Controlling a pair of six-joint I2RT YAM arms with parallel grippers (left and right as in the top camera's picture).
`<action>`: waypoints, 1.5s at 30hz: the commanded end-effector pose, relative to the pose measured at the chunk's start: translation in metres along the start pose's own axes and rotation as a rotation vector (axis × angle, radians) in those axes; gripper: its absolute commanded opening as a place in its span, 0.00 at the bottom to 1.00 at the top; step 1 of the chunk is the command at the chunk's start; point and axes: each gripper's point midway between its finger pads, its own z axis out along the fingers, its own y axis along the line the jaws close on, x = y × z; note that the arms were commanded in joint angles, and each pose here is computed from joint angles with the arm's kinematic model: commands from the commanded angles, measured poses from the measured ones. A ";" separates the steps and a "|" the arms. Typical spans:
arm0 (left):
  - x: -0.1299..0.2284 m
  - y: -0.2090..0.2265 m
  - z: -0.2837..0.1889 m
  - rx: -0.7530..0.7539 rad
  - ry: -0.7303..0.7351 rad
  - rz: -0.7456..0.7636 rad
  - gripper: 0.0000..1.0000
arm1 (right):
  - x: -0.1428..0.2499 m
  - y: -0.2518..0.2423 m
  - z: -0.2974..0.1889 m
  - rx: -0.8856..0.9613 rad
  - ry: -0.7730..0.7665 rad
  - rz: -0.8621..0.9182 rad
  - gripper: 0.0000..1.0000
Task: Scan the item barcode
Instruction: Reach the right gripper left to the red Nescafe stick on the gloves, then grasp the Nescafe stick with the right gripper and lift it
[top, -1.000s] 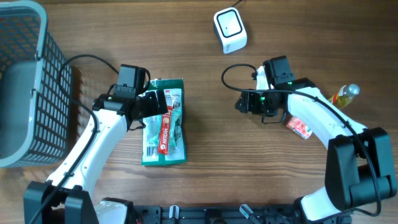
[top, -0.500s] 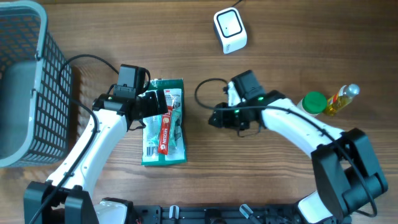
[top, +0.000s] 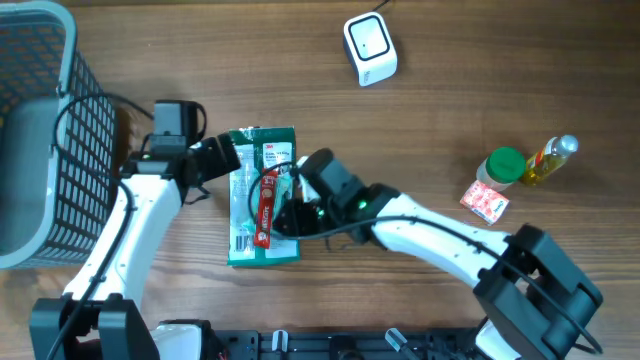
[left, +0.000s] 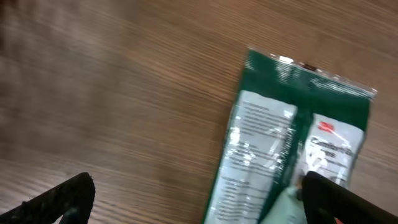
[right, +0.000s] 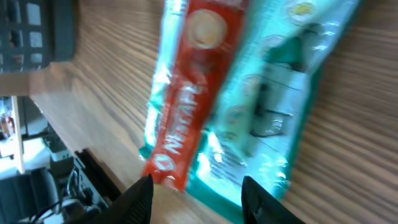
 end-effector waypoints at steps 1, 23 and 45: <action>-0.011 0.009 -0.005 -0.015 -0.028 -0.042 1.00 | 0.001 0.003 0.013 0.100 -0.103 -0.015 0.47; -0.011 0.009 -0.005 -0.014 -0.027 -0.042 1.00 | -0.032 0.058 -0.008 0.421 -0.294 -0.211 0.54; -0.011 0.009 -0.005 -0.014 -0.027 -0.042 1.00 | 0.001 0.018 0.046 0.609 -0.268 -0.265 0.48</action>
